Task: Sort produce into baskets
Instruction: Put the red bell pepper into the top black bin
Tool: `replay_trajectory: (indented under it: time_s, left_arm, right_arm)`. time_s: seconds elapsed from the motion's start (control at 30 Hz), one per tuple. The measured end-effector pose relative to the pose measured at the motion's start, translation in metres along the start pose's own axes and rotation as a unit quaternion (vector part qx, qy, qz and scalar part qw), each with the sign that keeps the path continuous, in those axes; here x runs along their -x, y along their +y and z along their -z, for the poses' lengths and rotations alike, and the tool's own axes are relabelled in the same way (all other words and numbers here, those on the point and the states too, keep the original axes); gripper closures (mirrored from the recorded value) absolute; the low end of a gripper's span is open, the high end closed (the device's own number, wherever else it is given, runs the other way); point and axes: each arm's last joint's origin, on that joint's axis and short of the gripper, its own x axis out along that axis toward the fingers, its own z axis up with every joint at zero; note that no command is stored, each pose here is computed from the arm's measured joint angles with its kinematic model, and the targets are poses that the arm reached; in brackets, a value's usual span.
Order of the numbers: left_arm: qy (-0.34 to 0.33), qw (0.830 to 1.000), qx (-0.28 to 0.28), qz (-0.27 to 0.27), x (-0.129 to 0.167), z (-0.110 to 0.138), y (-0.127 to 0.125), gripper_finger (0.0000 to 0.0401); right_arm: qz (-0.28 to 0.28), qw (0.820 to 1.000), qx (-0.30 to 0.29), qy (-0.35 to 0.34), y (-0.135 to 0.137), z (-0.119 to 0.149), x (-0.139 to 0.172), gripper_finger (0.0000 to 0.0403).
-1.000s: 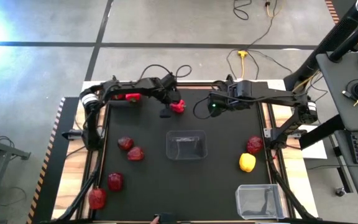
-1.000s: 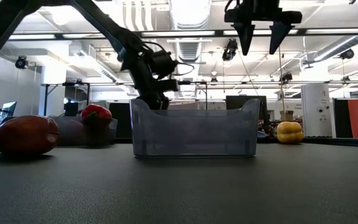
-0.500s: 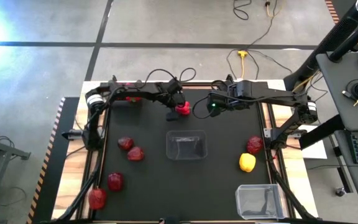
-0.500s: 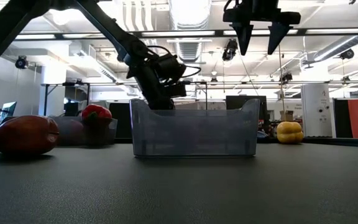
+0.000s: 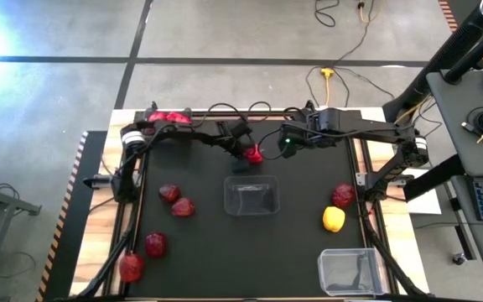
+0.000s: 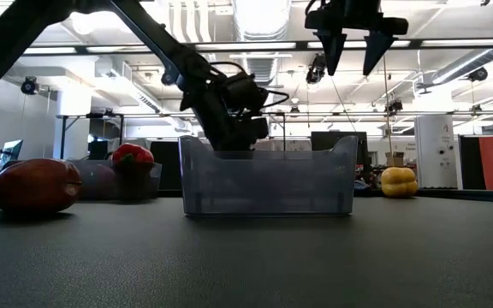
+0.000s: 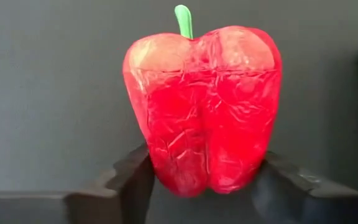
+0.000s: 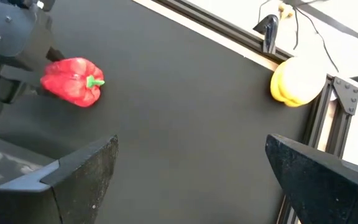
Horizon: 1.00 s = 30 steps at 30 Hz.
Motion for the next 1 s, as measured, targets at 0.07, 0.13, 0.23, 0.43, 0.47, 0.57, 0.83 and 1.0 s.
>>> replay_trajectory:
  time_s: [0.07,0.13,0.23,0.43,0.47,0.57,0.83,1.0]
  left_arm:
    - [-0.008,1.0,0.017,-0.002,0.007,-0.003,-0.001,0.0231]
    - [-0.02,0.999,0.038,-0.004,0.019,-0.007,-0.001,0.0255]
    - [-0.047,0.998,0.045,-0.017,0.045,-0.011,0.0,0.0257]
    - [-0.078,0.986,0.063,-0.13,0.114,0.004,0.0,0.0248]
    - [-0.077,0.983,0.069,-0.152,0.125,0.01,0.001,0.0245]
    - [-0.037,0.971,0.097,-0.216,0.153,0.04,0.006,0.0242]
    - [0.064,0.889,0.254,-0.375,0.203,0.121,0.029,0.0239]
    - [0.03,0.87,0.3,-0.39,0.221,0.133,0.03,0.0239]
  right_arm:
    - [0.0,1.0,0.005,-0.001,0.0,0.0,0.0,0.0003]
    - [0.004,1.0,0.013,-0.005,0.0,-0.001,0.0,0.0003]
    - [0.006,1.0,0.02,-0.008,-0.001,-0.001,0.0,0.0003]
    - [0.004,0.999,0.036,-0.01,-0.001,-0.002,0.0,0.0003]
    - [0.003,0.999,0.038,-0.011,-0.001,-0.002,0.0,0.0003]
    - [-0.012,0.999,0.045,-0.024,0.003,-0.005,0.0,0.0003]
    - [-0.068,0.992,0.062,-0.082,0.014,-0.018,0.001,0.0003]
    - [-0.08,0.99,0.062,-0.099,0.014,-0.027,-0.001,0.0003]
